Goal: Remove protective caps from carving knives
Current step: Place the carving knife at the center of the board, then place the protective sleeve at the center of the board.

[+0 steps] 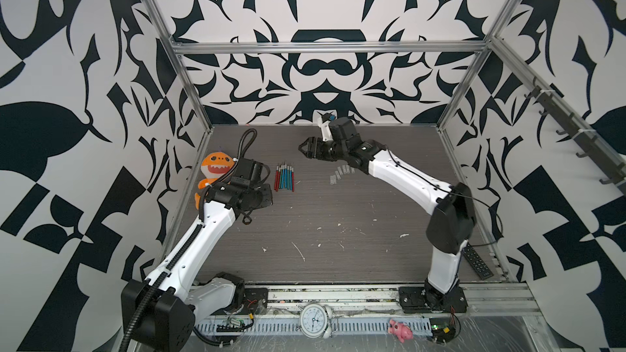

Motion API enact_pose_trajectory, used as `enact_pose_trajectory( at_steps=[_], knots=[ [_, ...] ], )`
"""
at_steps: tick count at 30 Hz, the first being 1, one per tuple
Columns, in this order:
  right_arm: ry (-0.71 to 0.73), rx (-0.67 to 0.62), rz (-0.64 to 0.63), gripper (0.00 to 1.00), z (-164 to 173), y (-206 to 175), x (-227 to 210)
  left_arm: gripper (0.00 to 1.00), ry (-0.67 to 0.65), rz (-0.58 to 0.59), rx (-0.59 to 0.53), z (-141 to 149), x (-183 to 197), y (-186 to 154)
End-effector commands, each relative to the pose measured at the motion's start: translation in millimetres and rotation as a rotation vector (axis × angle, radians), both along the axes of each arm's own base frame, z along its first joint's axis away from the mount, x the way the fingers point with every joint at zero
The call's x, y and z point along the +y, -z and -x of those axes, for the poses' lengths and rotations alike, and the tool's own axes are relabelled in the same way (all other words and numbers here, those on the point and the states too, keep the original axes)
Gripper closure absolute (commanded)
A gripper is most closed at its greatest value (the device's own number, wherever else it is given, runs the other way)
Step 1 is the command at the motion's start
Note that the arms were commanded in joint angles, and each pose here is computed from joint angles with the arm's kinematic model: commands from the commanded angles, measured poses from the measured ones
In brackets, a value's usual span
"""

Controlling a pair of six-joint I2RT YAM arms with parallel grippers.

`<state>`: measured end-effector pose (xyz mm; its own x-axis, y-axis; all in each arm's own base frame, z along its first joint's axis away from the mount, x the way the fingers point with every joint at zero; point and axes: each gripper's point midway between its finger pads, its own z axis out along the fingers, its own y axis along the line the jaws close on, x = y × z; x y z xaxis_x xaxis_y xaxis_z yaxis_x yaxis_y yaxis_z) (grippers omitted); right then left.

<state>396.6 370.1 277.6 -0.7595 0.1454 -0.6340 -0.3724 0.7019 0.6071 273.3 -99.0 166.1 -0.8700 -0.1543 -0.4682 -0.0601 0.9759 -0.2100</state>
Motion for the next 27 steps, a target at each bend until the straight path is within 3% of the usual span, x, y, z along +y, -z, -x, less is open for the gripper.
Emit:
enact_pose_trajectory(
  at_steps=[1,6,15,27],
  knots=[
    [0.058,-0.071,0.072,0.20,12,-5,-37,1.00,-0.001,0.041,-0.022,-10,-17,-14],
    [0.162,-0.133,0.092,0.01,39,-15,-98,1.00,0.023,0.062,-0.004,-28,-44,-9],
    [0.282,-0.171,0.198,0.00,87,-5,-179,1.00,0.097,0.050,0.037,-65,-103,7],
    [0.403,-0.188,0.292,0.00,158,30,-259,1.00,0.198,0.060,0.135,-120,-169,59]
  ],
)
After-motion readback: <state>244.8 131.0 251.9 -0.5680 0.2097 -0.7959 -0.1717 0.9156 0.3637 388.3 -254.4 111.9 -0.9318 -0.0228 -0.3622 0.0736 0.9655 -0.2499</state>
